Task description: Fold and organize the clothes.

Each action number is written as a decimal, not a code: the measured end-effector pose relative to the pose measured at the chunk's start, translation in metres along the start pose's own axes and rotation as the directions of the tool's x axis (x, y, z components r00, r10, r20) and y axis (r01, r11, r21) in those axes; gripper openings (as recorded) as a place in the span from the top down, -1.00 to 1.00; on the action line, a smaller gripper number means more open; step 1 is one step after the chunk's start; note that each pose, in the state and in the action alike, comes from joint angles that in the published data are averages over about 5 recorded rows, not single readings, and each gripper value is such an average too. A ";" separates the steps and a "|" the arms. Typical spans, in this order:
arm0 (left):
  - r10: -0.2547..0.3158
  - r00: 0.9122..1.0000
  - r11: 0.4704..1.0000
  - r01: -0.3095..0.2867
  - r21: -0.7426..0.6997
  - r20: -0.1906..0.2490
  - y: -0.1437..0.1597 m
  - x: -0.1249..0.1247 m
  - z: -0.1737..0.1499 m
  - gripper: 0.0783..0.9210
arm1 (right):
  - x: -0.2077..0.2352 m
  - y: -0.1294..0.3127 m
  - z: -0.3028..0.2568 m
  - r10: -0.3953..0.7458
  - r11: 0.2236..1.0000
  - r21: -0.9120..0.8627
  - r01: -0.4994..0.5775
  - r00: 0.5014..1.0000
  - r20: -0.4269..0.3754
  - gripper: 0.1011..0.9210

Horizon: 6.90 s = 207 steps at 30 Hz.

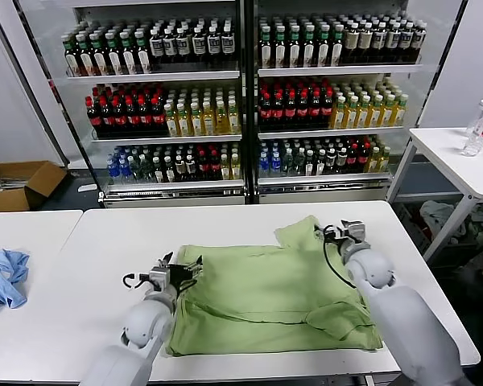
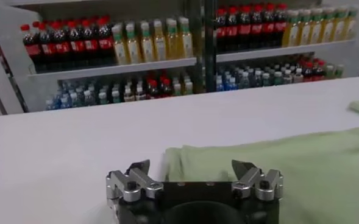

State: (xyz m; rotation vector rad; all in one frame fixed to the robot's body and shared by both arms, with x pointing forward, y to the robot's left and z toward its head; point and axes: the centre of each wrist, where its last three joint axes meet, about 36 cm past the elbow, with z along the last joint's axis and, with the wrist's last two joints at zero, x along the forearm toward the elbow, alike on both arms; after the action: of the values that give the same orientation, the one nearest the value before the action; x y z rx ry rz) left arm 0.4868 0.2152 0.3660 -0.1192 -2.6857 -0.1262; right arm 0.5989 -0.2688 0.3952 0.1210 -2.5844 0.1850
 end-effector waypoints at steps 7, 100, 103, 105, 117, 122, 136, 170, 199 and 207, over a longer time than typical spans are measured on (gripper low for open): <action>0.022 1.000 1.000 -0.021 0.006 -0.021 0.002 -0.008 0.001 -0.06 | -0.012 0.005 0.005 -0.025 1.000 -0.002 0.025 0.999 -0.040 -0.03; 0.009 0.994 1.000 -0.006 0.026 -0.106 -0.043 0.164 0.073 -0.09 | 0.250 0.004 0.125 0.018 0.997 -0.074 -0.011 0.996 0.089 -0.76; 0.029 0.991 0.998 -0.022 0.060 -0.128 -0.041 0.167 0.073 0.11 | 0.250 0.004 0.124 0.022 0.997 -0.073 -0.015 0.995 0.095 -0.76; 0.049 0.989 0.995 -0.037 0.090 -0.139 -0.039 0.169 0.072 0.25 | 0.251 0.004 0.122 0.023 0.997 -0.073 -0.016 0.995 0.102 -0.76; 0.020 0.990 0.974 0.013 0.228 -0.141 0.046 0.168 0.052 0.94 | 0.250 0.002 0.110 0.018 0.998 -0.067 -0.009 0.989 0.145 -0.76; -0.100 0.991 0.968 0.118 0.221 -0.090 0.109 0.175 0.027 0.95 | 0.250 0.005 0.104 0.004 0.998 -0.061 0.006 0.986 0.169 -0.76; 0.099 0.984 0.826 -0.165 0.539 0.150 0.085 0.204 -0.024 0.95 | 0.253 0.011 0.094 -0.029 0.999 -0.032 0.037 0.977 0.213 -0.76; 0.299 0.946 0.827 -0.323 0.461 0.127 -0.033 0.150 0.020 -0.61 | 0.245 0.005 0.096 -0.014 0.999 -0.039 0.024 0.973 0.231 -0.76; 0.237 0.971 0.813 -0.205 0.544 0.013 0.022 0.130 0.056 0.45 | 0.249 0.003 0.095 -0.004 0.999 -0.043 0.015 0.972 0.234 -0.76; 0.247 0.966 0.700 -0.232 0.675 0.076 0.034 0.131 0.048 0.91 | 0.253 0.000 0.093 0.005 0.999 -0.050 0.007 0.971 0.237 -0.76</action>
State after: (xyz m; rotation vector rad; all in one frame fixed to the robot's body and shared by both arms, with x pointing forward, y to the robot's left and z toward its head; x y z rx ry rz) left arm 0.3522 0.2623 0.3823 -0.2311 -2.4824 0.9349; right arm 0.3362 -0.2954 0.4501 0.1333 -2.8249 0.1096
